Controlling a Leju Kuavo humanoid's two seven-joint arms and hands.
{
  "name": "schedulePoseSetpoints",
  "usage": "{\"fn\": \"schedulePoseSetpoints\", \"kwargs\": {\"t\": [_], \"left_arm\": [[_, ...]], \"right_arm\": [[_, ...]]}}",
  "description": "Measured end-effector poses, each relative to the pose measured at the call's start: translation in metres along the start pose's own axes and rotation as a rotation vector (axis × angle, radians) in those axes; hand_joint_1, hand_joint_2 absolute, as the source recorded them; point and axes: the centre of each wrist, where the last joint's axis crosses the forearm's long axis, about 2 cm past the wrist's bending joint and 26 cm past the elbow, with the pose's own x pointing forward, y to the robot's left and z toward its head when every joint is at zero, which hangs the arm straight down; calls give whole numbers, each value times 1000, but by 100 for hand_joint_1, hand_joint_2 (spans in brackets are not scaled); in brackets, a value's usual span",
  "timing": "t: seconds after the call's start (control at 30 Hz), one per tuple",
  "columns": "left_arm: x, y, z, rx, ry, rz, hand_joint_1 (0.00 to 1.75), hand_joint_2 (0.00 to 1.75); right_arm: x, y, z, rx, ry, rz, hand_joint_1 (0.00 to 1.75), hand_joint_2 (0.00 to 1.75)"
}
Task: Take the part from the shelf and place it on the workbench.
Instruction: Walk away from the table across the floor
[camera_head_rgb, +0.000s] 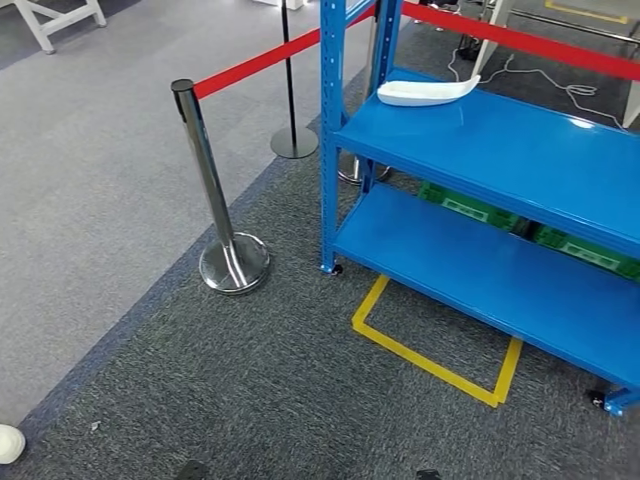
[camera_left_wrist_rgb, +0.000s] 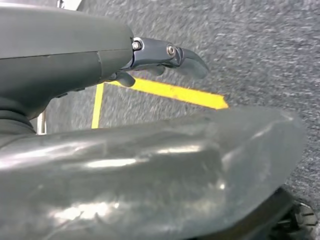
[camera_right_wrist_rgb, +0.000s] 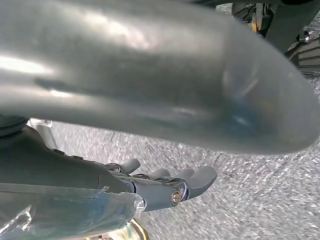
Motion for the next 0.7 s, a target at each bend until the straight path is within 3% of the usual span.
{"fn": "schedulePoseSetpoints", "kwargs": {"t": [0.7], "left_arm": [[-1,-1,0,-1,2,0,0,0]], "right_arm": [[-1,-1,0,-9,16,-1,0,0]]}}
